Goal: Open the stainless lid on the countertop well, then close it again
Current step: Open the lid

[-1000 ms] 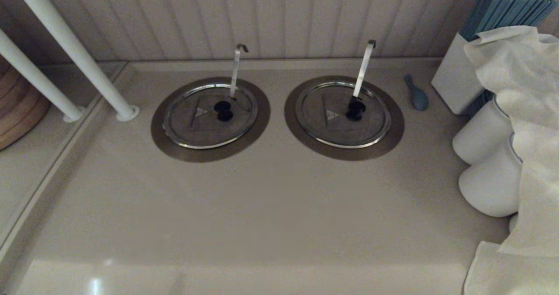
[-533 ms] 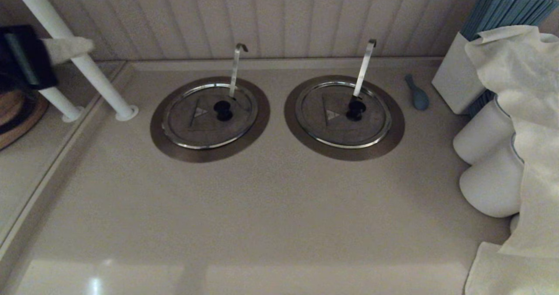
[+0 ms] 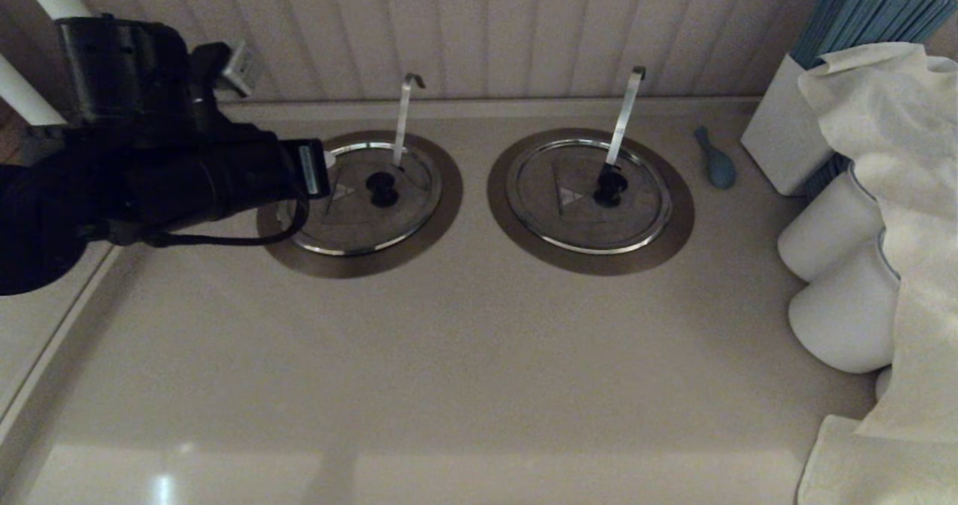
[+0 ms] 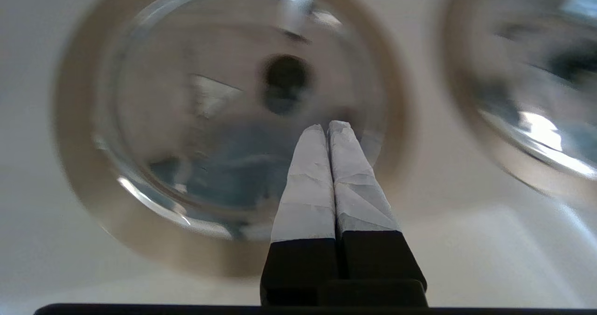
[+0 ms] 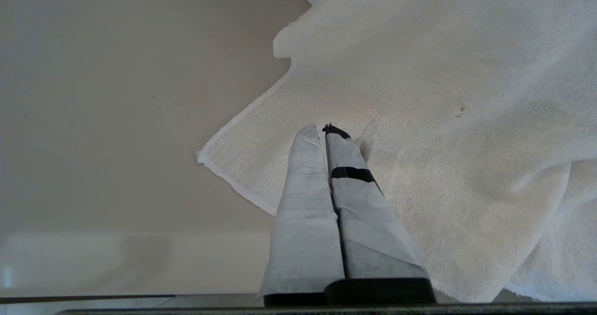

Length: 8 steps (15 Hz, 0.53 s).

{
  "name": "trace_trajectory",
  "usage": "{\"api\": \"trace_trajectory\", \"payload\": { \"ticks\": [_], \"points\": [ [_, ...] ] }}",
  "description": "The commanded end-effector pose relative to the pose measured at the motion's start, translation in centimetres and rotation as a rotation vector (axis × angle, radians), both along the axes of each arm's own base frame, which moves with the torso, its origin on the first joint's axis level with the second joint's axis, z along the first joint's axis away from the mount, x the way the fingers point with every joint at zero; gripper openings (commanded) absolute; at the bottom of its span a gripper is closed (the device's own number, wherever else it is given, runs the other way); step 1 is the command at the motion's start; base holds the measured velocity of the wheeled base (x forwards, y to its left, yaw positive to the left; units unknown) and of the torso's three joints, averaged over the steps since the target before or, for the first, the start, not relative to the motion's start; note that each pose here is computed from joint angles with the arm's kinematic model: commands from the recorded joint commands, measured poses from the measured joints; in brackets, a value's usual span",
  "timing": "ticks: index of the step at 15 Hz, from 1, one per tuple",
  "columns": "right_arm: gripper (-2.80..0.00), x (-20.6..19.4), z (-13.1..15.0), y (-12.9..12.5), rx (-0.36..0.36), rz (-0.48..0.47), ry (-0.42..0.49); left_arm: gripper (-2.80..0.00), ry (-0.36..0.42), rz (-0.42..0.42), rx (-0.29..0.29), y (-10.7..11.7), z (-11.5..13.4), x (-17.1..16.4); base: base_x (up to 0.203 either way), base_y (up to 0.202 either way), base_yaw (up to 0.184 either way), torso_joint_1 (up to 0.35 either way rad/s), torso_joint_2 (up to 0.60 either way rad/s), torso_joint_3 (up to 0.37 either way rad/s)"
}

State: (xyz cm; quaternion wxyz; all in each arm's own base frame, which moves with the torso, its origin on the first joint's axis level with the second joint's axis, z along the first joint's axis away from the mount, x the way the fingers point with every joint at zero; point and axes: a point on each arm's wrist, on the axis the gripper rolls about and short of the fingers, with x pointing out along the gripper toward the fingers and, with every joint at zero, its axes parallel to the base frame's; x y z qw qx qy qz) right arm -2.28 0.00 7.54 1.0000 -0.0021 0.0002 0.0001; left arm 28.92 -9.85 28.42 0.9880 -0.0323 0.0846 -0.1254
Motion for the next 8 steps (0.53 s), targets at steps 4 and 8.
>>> {"api": "trace_trajectory", "payload": {
  "ticks": [4, 8],
  "points": [
    [-2.8, 0.0, 0.0, 0.0, 0.0, 0.0, 0.0, 0.0, 0.016, 0.024, -0.008, -2.3, -3.8, 3.7, 0.0, 0.0, 0.0, 0.0, 0.0, 0.0],
    [-2.8, 0.0, 0.0, 0.0, 0.0, 0.0, 0.0, 0.0, 0.013, 0.006, -0.027, -3.5, -4.8, 4.0, 0.0, 0.0, 0.0, 0.0, 0.0, 0.0]
  ]
}}
